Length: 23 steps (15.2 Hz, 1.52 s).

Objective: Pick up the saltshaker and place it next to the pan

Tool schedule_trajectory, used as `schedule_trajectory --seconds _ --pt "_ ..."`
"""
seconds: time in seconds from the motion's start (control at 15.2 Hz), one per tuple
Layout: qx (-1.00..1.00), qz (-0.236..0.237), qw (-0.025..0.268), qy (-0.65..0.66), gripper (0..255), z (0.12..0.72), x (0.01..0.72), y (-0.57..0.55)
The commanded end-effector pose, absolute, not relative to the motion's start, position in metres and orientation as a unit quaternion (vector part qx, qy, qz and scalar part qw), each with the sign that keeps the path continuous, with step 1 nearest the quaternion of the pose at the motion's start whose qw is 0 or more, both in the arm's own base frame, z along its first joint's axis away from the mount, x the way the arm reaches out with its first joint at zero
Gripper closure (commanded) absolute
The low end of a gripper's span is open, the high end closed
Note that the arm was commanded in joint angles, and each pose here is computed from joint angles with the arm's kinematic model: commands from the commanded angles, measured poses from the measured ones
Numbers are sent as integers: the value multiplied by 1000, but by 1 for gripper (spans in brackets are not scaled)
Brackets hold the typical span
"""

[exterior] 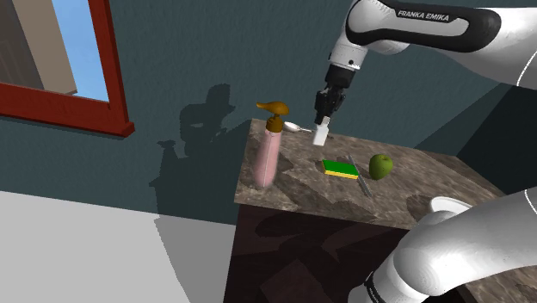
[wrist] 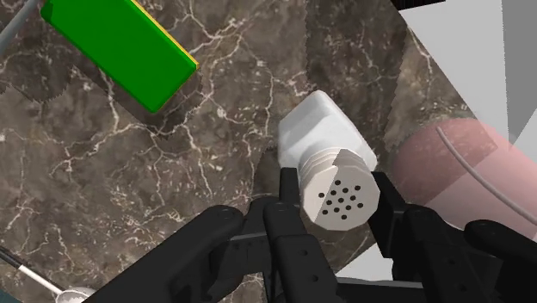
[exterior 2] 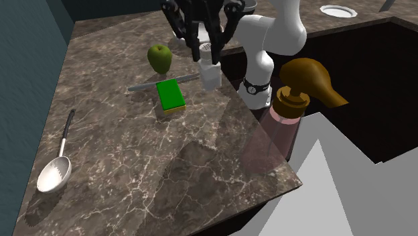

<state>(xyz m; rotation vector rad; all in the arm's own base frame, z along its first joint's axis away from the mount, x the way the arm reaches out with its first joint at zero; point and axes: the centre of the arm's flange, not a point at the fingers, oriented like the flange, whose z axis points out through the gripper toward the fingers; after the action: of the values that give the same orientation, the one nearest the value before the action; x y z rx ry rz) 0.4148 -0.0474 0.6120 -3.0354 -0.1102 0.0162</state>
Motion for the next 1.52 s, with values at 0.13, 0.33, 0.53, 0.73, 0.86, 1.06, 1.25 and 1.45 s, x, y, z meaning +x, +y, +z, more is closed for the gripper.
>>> schedule_trajectory --seconds 0.13,0.33,0.53,0.73,0.86,1.06,1.25,1.45 --pt "-998 5 52 -36 255 625 408 -58" --pt "-998 5 52 -36 255 625 385 -90" --pt "-998 5 52 -36 255 625 363 -123" --pt "-998 5 52 -36 255 625 340 -155" --pt "-998 5 52 -36 255 625 325 -177" --pt "-998 5 52 -36 255 625 302 -209" --pt "-998 5 52 -36 255 625 279 -242" --pt "-998 5 52 -36 255 625 257 -274"
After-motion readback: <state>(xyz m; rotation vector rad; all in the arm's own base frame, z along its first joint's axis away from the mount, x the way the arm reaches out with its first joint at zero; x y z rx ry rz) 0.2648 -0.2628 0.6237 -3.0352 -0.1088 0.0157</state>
